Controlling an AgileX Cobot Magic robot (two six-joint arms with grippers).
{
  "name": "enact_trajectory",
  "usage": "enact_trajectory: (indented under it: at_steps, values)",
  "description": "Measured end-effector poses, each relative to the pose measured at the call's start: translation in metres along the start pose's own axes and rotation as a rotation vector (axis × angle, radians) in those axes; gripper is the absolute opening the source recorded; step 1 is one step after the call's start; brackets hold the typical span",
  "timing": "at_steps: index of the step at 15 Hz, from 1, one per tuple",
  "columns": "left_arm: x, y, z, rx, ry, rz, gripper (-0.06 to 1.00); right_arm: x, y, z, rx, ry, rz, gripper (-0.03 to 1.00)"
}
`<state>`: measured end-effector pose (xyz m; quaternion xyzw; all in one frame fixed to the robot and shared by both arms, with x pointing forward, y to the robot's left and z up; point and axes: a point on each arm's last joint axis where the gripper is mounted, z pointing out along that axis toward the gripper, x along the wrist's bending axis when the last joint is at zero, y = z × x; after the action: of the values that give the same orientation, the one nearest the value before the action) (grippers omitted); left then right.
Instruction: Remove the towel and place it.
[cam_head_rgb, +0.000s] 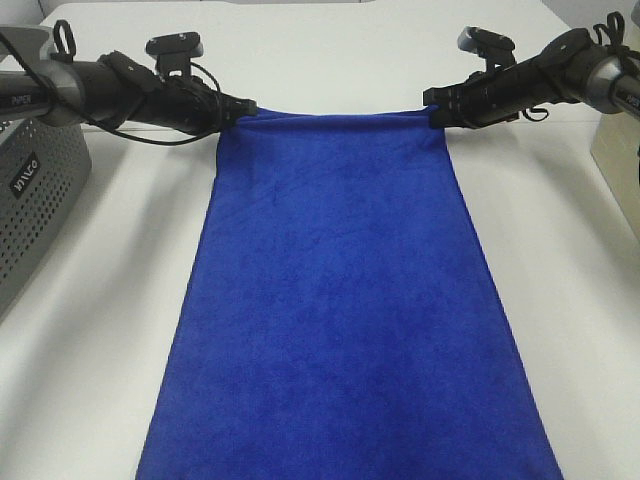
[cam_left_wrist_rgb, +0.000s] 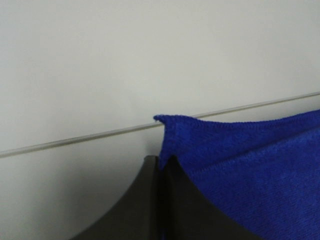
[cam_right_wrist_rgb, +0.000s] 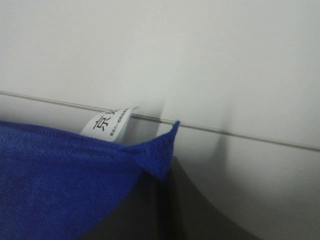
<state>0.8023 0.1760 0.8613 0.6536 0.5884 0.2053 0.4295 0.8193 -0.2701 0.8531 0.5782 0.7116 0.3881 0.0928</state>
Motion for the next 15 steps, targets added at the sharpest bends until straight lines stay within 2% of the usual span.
enact_trajectory:
  at_steps: [6,7,9,11,12,14,15]
  values:
    - [-0.0054,-0.0062,0.0076,-0.047,0.042,0.013,0.0,-0.0054,-0.0075,0.0088,-0.007,-0.014,0.015,0.05]
    - [-0.0052,-0.0053,0.0076,-0.058,0.05,0.015,0.0,-0.0056,-0.0072,0.0088,-0.01,-0.017,0.015,0.1]
    - [-0.0052,-0.0041,0.0076,-0.074,0.061,0.021,0.03,-0.0057,-0.0053,0.0087,-0.031,-0.017,0.029,0.28]
    - [-0.0036,-0.002,0.0073,-0.096,0.079,0.026,0.18,-0.0051,-0.0043,0.0087,-0.043,-0.01,0.042,0.45]
    - [-0.0032,-0.0015,0.0072,-0.102,0.084,0.026,0.3,-0.0044,-0.0043,0.0087,-0.042,-0.002,0.049,0.51]
    - [-0.0031,-0.0014,0.0072,-0.103,0.084,0.026,0.53,-0.0024,-0.0066,0.0084,-0.016,0.024,0.055,0.57]
    - [-0.0037,-0.0015,0.0073,-0.103,0.083,0.026,0.57,-0.0006,-0.0083,0.0084,0.003,0.044,0.059,0.58]
